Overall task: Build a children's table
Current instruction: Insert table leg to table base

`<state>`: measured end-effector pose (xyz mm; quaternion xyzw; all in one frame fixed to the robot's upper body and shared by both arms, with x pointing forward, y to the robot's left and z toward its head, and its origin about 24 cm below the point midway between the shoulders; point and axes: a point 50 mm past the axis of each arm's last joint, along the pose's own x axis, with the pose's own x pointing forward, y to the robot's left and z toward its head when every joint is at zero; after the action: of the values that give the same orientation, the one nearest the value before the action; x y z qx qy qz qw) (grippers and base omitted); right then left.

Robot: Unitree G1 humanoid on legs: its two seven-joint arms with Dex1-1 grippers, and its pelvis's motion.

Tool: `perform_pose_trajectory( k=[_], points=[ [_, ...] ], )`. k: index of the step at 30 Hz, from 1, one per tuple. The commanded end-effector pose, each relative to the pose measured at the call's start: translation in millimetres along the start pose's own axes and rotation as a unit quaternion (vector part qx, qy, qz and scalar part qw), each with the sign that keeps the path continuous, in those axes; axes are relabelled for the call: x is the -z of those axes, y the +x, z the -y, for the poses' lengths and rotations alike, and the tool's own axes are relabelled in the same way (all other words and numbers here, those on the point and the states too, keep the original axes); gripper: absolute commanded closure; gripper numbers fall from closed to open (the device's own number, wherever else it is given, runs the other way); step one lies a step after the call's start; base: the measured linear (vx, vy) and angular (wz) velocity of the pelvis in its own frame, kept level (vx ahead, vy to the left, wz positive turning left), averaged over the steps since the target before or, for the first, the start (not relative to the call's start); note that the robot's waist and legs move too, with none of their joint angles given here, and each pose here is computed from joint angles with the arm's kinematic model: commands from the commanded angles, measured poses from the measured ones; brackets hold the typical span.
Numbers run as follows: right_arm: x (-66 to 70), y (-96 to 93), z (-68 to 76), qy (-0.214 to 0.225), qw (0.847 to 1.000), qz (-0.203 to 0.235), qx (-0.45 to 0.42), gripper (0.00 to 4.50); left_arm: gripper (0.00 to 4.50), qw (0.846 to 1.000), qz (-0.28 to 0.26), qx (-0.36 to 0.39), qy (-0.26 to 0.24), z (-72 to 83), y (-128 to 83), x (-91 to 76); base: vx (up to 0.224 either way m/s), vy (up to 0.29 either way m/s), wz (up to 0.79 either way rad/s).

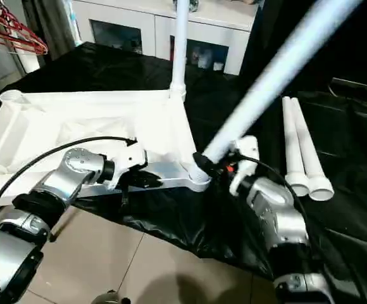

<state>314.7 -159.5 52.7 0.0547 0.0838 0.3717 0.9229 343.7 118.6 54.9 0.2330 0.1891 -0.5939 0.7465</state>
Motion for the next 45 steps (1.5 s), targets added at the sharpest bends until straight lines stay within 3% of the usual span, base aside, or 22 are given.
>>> perform_pose_trajectory(
  k=[1,4,8,17,22,28,36,40,45],
  points=[
    [28.4,0.0,-7.1,0.015,0.996,-0.080,-0.023,2.60,4.50,1.000,0.001,-0.013,0.007,-1.1,0.6,-1.4,0.000,0.000,0.00],
    [28.2,4.0,-8.9,-0.001,0.991,-0.117,-0.067,2.60,4.50,1.000,-0.004,-0.008,0.010,-0.6,-0.3,-0.2,0.000,0.000,0.00],
    [29.5,4.5,-10.8,-0.005,0.986,-0.135,-0.096,2.60,4.50,1.000,-0.006,-0.006,0.011,-0.7,-1.9,0.4,0.000,0.000,0.00],
    [33.7,2.5,-14.5,-0.019,0.974,-0.154,-0.166,2.60,4.50,0.999,-0.003,0.044,0.031,4.8,-7.8,1.6,0.000,0.000,0.00],
    [36.9,-2.9,-21.4,-0.038,0.956,-0.173,-0.233,2.60,4.50,0.995,-0.007,0.089,0.045,8.4,-13.3,0.4,0.000,0.000,0.00],
    [40.3,-8.5,-26.7,-0.054,0.945,-0.177,-0.269,2.60,4.50,0.994,-0.016,0.092,0.052,5.3,-19.1,-0.7,0.000,0.000,0.00],
    [42.5,-4.4,-30.7,-0.038,0.953,-0.155,-0.259,2.60,4.50,0.998,-0.009,0.046,0.039,-4.0,-23.4,-2.3,0.000,0.000,0.00],
    [41.1,12.4,-14.0,-0.037,0.981,-0.141,-0.130,2.60,4.50,1.000,0.001,-0.017,0.019,-13.3,-18.9,-10.2,0.000,0.000,0.00],
    [35.8,26.2,2.0,-0.016,0.992,-0.126,-0.003,2.60,4.50,0.998,0.014,-0.069,0.007,-18.8,-8.9,-21.6,0.000,0.000,0.00]
  ],
)
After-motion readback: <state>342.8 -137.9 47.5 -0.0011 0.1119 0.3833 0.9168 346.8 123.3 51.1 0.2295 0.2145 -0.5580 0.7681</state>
